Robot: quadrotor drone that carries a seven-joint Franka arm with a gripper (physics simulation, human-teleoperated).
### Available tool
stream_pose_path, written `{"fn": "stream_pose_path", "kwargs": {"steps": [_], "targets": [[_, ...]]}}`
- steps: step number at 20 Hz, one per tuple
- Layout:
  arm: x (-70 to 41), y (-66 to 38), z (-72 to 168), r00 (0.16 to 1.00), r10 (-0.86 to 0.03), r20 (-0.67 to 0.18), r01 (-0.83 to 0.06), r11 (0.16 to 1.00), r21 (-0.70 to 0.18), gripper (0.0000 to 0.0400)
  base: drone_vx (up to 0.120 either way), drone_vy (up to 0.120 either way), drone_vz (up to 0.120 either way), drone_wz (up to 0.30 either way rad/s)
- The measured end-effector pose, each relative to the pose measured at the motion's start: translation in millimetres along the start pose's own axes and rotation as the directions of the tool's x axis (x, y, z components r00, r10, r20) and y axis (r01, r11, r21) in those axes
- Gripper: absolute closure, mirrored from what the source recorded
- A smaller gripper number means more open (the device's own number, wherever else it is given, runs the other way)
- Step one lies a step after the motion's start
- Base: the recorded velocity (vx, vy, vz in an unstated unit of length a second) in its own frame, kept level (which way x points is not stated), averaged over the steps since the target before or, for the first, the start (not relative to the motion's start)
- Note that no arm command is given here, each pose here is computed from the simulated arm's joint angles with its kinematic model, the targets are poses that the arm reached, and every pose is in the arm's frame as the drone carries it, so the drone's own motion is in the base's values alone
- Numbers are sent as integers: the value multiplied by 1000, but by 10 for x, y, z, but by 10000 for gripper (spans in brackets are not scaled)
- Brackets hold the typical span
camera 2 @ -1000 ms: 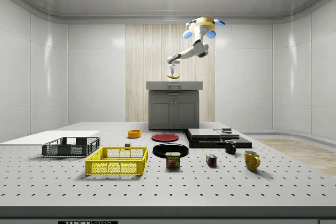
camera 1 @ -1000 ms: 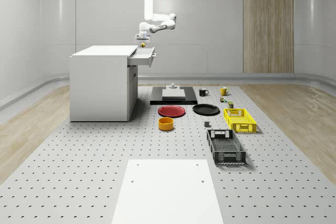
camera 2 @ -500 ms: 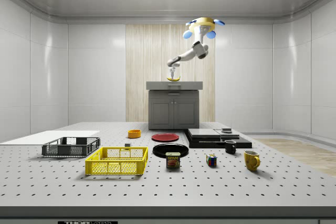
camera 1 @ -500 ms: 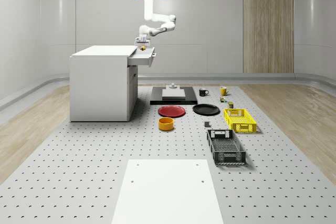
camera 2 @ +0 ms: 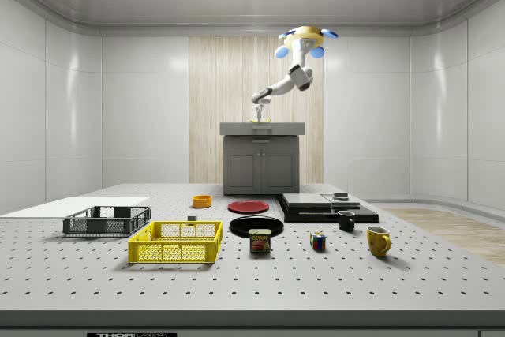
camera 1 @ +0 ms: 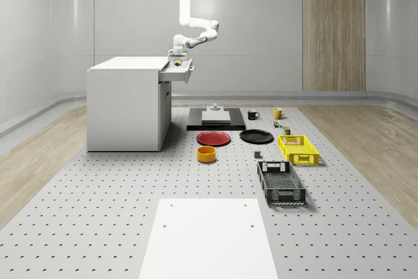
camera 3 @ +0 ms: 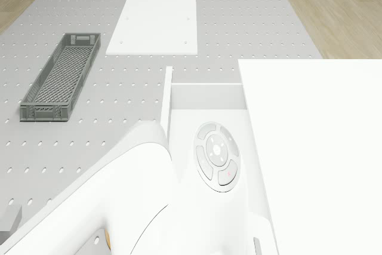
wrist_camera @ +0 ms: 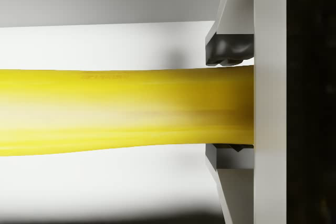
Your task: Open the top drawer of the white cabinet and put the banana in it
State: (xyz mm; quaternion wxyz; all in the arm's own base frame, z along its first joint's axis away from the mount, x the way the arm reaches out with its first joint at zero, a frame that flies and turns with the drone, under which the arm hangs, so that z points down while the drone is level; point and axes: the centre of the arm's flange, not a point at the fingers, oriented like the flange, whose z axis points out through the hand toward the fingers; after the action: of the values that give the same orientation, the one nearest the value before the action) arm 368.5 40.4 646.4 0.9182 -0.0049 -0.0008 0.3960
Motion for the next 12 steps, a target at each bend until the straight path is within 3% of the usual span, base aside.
{"fn": "stream_pose_path", "kwargs": {"steps": [9, 12], "targets": [[-1, -2, 274, 1000, 0, 0, 0, 1000, 0, 207, 0, 0, 0, 0], [-2, -5, 327, 1000, -9, 1, 9, 1000, 3, 107, 0, 0, 0, 0]]}}
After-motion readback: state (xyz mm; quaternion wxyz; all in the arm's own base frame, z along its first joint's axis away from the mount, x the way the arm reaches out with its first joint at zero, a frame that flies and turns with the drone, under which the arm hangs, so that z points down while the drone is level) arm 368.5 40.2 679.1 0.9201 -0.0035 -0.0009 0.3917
